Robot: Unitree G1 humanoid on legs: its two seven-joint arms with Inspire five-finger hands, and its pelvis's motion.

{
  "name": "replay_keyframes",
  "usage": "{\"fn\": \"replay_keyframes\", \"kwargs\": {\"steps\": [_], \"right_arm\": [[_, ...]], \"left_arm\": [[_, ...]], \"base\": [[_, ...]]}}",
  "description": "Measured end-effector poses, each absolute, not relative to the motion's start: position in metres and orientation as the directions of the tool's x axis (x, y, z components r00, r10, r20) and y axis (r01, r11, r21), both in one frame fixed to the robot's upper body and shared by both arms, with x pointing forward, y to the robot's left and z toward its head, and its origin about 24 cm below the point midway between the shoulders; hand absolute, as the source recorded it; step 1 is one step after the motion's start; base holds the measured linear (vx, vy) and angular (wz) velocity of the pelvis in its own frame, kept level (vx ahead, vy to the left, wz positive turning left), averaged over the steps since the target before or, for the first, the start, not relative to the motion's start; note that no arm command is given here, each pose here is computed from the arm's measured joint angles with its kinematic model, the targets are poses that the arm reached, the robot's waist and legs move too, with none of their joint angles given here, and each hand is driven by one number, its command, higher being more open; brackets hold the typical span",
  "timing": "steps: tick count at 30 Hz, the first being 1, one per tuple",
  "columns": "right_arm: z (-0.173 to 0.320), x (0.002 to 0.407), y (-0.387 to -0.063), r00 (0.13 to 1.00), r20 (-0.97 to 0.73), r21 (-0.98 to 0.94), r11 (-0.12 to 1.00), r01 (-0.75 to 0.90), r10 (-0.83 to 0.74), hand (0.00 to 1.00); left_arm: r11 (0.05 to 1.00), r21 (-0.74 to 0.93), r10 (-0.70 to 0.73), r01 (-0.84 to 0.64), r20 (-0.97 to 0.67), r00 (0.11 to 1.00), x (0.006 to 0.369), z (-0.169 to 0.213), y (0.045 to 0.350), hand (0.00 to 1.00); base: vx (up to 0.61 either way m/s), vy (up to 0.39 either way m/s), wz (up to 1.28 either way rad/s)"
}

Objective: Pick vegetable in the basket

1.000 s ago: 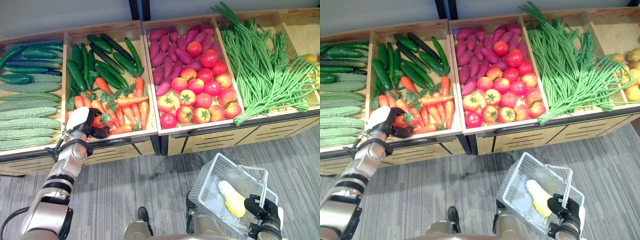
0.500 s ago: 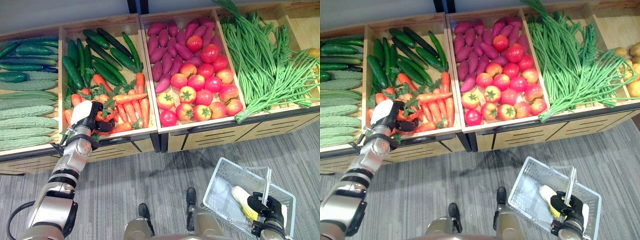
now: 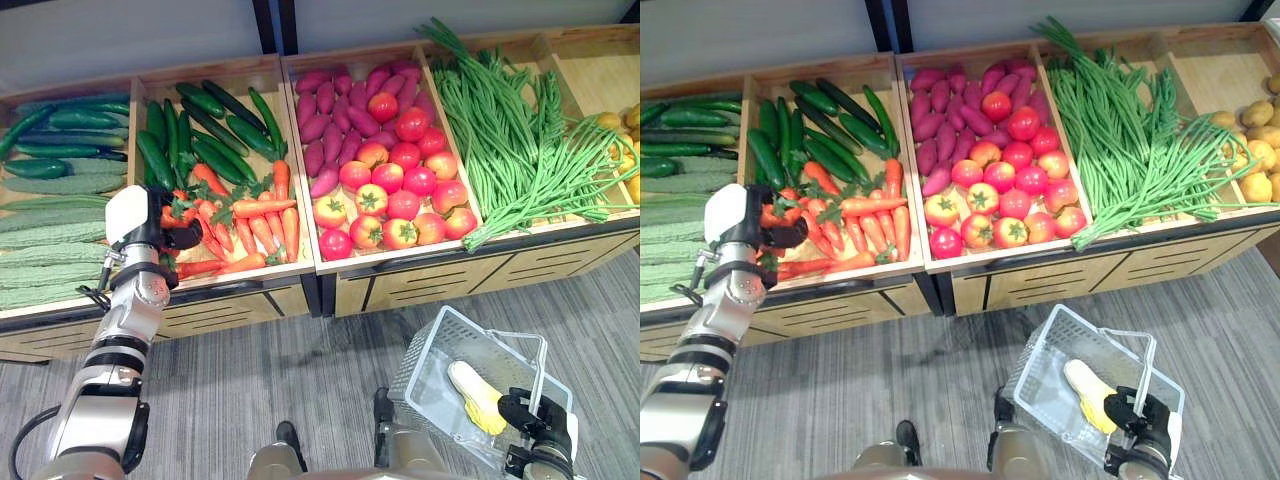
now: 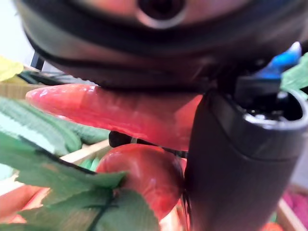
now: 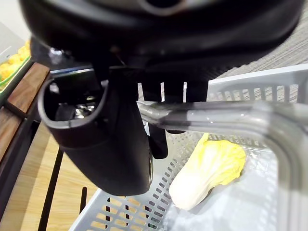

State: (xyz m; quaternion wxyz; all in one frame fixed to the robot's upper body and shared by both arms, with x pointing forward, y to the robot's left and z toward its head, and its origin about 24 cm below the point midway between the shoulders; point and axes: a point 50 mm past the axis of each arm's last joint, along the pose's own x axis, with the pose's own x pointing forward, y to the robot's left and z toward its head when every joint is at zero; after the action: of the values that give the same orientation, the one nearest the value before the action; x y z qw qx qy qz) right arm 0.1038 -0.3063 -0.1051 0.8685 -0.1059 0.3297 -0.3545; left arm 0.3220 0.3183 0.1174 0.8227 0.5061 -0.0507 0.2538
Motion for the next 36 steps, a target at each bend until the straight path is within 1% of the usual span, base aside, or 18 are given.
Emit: {"fn": "replay_keyframes", "kwargs": {"steps": [4,10,13,15,17,19,20,22,25,31,33,36], "right_arm": [[-0.106,0.092,-0.309,0.507,-0.499,-0.441,0.709,0.550,-0.703,0.00],[-0.104,0.082,-0.315,0.483,-0.487,-0.459,0.684,0.567,-0.728,0.00],[-0.102,0.082,-0.318,0.479,-0.478,-0.459,0.674,0.578,-0.736,0.00],[-0.098,0.081,-0.320,0.487,-0.462,-0.464,0.670,0.579,-0.741,0.00],[-0.094,0.084,-0.321,0.504,-0.442,-0.466,0.670,0.578,-0.742,0.00],[-0.085,0.092,-0.324,0.546,-0.407,-0.449,0.681,0.579,-0.732,0.00],[-0.083,0.094,-0.324,0.559,-0.396,-0.448,0.685,0.575,-0.729,0.00],[-0.074,0.099,-0.325,0.605,-0.367,-0.440,0.705,0.556,-0.706,0.00],[-0.067,0.106,-0.327,0.651,-0.349,-0.430,0.732,0.529,-0.675,0.00],[-0.056,0.114,-0.335,0.719,-0.334,-0.467,0.769,0.436,-0.610,0.00],[-0.052,0.118,-0.333,0.757,-0.335,-0.478,0.793,0.377,-0.562,0.00],[-0.050,0.123,-0.326,0.803,-0.350,-0.499,0.822,0.276,-0.482,0.00]], "left_arm": [[0.348,0.791,0.343,-0.503,0.392,0.854,0.319,0.123,0.313,0.00],[0.333,0.784,0.268,-0.524,0.454,0.850,0.316,0.133,0.305,0.00],[0.332,0.783,0.213,-0.526,0.481,0.850,0.315,0.138,0.298,0.00],[0.349,0.799,0.135,-0.490,0.474,0.870,0.317,0.134,0.283,0.00],[0.362,0.805,0.082,-0.470,0.475,0.876,0.317,0.133,0.273,0.00],[0.380,0.813,-0.024,-0.441,0.486,0.874,0.316,0.137,0.255,0.00],[0.384,0.815,-0.051,-0.434,0.488,0.871,0.316,0.138,0.251,0.00],[0.399,0.825,-0.166,-0.400,0.494,0.854,0.313,0.142,0.232,0.00],[0.433,0.833,-0.274,-0.344,0.485,0.830,0.309,0.141,0.211,0.00],[0.465,0.846,-0.418,-0.260,0.469,0.778,0.300,0.138,0.183,0.00],[0.472,0.851,-0.478,-0.229,0.465,0.745,0.295,0.139,0.172,0.00],[0.489,0.851,-0.530,-0.189,0.462,0.711,0.289,0.139,0.161,0.00]], "base": [[0.01,-0.005,-0.03],[0.01,-0.001,-0.14],[0.01,0.000,-0.24],[0.00,-0.007,-0.25],[-0.03,-0.006,-0.26],[-0.05,-0.001,-0.39],[-0.04,0.002,-0.43],[-0.02,0.002,-0.39],[-0.01,0.004,-0.36],[0.00,0.017,-0.28],[-0.02,0.018,-0.18],[0.00,0.016,-0.09]]}}
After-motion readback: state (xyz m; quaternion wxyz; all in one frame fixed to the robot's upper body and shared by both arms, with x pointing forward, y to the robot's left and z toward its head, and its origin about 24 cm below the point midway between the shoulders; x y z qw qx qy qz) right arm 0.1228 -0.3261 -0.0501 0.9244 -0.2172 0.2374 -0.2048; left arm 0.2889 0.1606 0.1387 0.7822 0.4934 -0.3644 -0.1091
